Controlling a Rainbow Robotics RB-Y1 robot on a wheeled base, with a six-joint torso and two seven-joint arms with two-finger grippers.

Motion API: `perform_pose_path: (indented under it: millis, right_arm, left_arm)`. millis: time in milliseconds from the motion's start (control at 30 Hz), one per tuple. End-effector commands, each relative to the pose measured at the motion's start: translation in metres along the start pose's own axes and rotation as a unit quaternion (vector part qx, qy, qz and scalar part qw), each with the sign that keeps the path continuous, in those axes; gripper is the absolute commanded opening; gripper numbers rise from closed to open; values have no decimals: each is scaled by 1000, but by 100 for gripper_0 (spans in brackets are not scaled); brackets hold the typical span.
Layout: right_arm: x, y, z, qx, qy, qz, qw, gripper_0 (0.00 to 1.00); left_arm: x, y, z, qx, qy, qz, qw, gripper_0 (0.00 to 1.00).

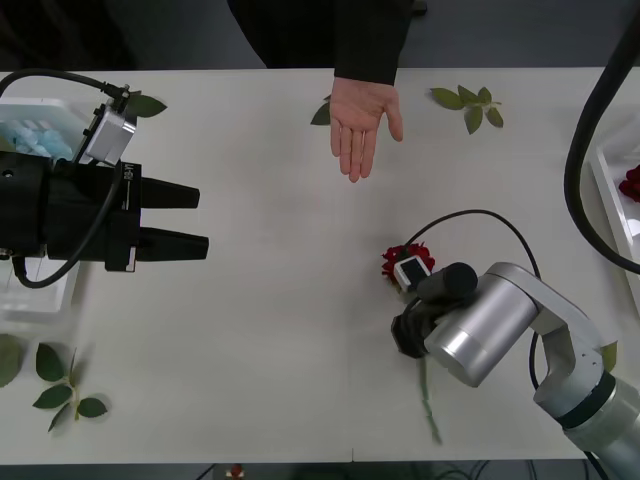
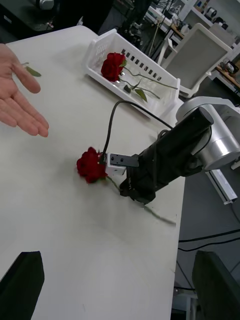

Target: Place the red flowers into the right box and the blue flowers into the left box. If a person shows an open palm, hand one flower to the person first, then continue sorting.

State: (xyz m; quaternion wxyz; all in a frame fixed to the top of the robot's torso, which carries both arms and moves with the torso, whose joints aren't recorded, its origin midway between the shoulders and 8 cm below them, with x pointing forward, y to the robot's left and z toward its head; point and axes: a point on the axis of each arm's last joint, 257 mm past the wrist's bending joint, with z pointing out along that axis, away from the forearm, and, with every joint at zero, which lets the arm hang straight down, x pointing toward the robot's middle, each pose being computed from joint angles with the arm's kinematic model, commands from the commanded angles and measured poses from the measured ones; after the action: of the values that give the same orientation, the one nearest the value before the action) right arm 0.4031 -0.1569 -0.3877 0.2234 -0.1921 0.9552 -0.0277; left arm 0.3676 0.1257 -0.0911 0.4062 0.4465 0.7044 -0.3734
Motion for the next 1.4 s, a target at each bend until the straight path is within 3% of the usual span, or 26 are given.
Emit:
perform_pose_path:
  millis: [33, 400, 633, 800, 967, 1233, 1400]
  right_arm:
    - [-3, -2, 1, 2, -1, 27, 1000, 0]
    - [-49, -32, -53, 7, -68, 28, 997, 0]
    - [-115, -58, -114, 20, -201, 27, 979, 0]
    - [-182, -57, -166, 9, -347, 5, 938, 0]
    - [-239, -55, -232, 0, -483, -25, 876, 0]
    - [-293, -42, -312, 0, -617, -93, 781, 0]
    - [-306, -40, -336, -3, -656, -102, 748, 0]
  left_arm:
    - [-7, 3, -8, -10, 2, 7, 1000, 86]
    - [-8, 5, -11, -15, -1, 4, 1000, 86]
    - [-9, 5, -12, -15, -1, 2, 1000, 86]
    - [-8, 6, -13, -17, -2, 1, 1000, 86]
    - [-9, 7, -13, -18, -3, -2, 1000, 86]
    - [-8, 7, -13, -18, -4, -5, 1000, 86]
    - [-9, 6, -14, -17, -3, -4, 1000, 86]
